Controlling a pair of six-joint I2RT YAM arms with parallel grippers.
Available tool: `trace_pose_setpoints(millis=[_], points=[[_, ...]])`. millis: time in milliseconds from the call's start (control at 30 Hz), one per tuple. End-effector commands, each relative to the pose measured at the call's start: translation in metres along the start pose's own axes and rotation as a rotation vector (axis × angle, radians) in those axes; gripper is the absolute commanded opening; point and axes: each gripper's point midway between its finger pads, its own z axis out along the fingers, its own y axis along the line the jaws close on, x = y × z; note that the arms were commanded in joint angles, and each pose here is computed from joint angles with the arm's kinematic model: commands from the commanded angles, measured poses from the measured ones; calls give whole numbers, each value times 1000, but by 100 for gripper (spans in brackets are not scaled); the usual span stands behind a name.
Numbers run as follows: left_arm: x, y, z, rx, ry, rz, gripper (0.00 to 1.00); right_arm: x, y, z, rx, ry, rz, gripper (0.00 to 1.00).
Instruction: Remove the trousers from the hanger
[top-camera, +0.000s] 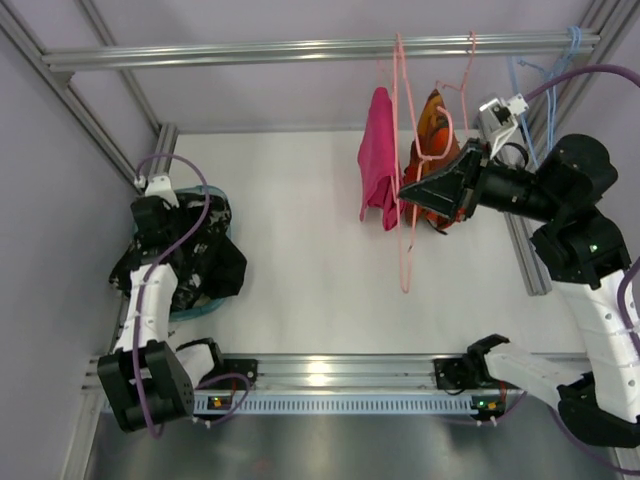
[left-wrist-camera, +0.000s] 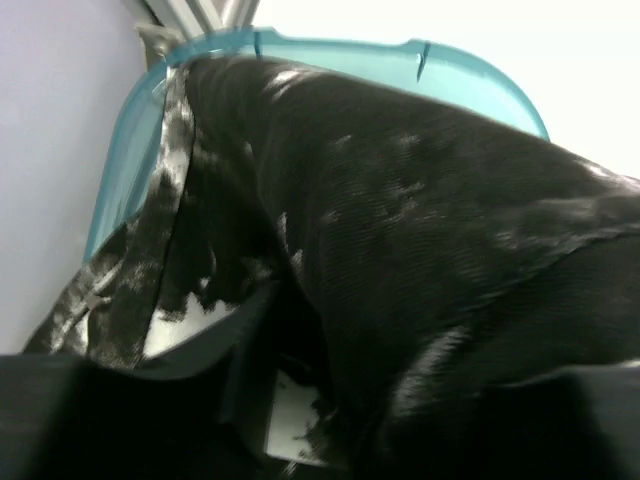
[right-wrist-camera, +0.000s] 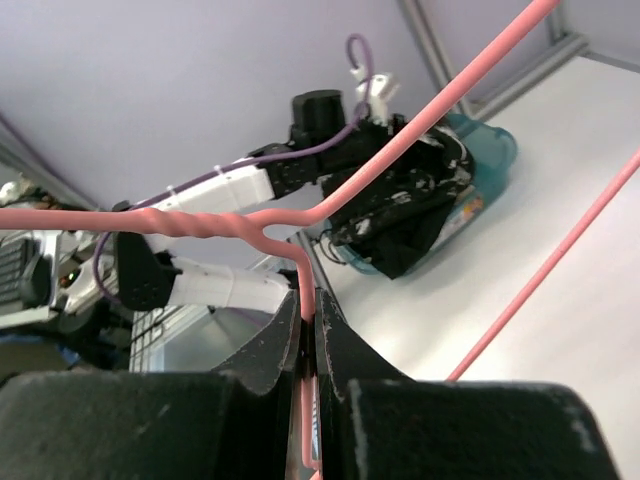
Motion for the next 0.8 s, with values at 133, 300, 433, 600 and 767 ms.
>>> trace_pose_setpoints(millis=[133, 300, 433, 600, 767], points=[[-49, -46, -57, 299, -103, 129, 98, -27, -2, -43, 136, -172, 13, 0], [-93, -73, -104, 462, -262, 167, 98, -33, 8, -69, 219, -268, -25, 0], [-112, -83, -124, 522, -322, 180, 98, -20, 2, -91, 339, -332, -46, 0], [-134, -89, -135, 562, -359, 176, 98, 5, -11, -99, 415, -302, -4, 0], [-154, -100, -144, 625, -372, 140, 98, 18, -39, -97, 450, -230, 150, 0]])
